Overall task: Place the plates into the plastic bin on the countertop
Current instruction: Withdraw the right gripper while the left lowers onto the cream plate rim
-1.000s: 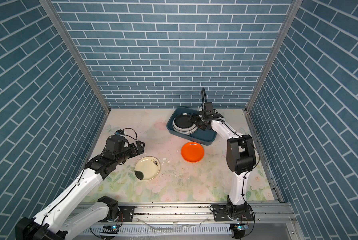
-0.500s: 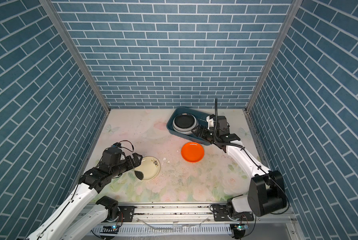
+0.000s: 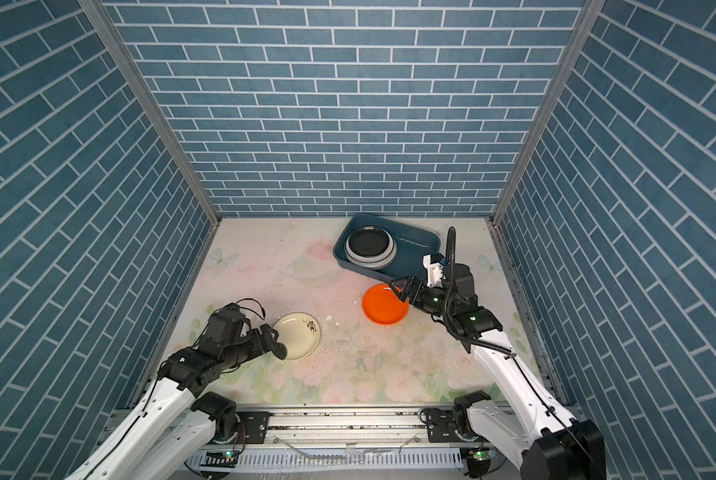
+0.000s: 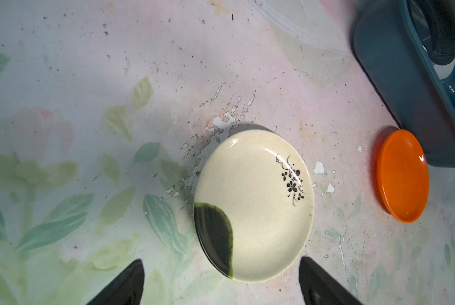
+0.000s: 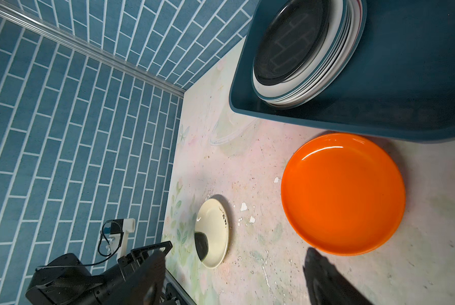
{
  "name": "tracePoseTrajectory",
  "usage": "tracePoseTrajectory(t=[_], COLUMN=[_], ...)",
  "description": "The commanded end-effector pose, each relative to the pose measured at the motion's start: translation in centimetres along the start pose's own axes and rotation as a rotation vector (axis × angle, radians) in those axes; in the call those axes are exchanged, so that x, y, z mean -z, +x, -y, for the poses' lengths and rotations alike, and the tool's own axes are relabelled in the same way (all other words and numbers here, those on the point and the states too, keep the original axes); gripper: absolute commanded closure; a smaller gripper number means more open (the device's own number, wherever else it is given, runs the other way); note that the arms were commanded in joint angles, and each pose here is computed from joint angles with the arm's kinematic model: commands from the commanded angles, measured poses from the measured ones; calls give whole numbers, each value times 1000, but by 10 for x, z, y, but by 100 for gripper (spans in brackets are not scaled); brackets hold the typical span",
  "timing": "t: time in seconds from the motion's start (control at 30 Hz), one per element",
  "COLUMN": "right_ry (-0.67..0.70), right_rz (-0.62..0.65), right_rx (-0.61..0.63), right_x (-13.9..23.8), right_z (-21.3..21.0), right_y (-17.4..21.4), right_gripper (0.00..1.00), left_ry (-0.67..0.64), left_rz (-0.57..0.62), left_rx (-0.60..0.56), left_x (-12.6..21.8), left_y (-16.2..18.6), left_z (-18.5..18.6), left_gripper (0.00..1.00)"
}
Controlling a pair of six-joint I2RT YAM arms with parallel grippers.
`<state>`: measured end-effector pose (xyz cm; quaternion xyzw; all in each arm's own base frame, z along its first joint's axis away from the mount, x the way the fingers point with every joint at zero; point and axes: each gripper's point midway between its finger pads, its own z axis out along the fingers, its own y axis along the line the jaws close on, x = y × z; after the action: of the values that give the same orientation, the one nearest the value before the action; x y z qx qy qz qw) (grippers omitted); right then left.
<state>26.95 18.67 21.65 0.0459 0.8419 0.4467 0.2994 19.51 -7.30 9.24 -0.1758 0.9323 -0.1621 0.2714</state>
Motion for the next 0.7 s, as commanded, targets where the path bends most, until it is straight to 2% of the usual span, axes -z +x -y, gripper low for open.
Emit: tracePoseTrajectory(t=[0.0,0.1,0.37,0.57,0.67], right_ry=[-2,15,34,53,58], right_rz=[-15,-13,-7,-23,-25], right_rx=[-22,-33,-67,-84,-88], right_x=[7,10,16,16,15], right_z=[3,10,26,37,40], right_y=[10,18,36,46,48], right_gripper=[18,18,18,19,19], left_ry=[-19,-6,13,2,2], left_rz=[18,15,33,30,19], left_rx=[29,47,96,121,139], left_x=[-8,-13,-24,-34,-38], left_y=[1,4,4,5,5], left_z=[-8,-8,-8,-11,-10], left_gripper=[13,17,38,50,51])
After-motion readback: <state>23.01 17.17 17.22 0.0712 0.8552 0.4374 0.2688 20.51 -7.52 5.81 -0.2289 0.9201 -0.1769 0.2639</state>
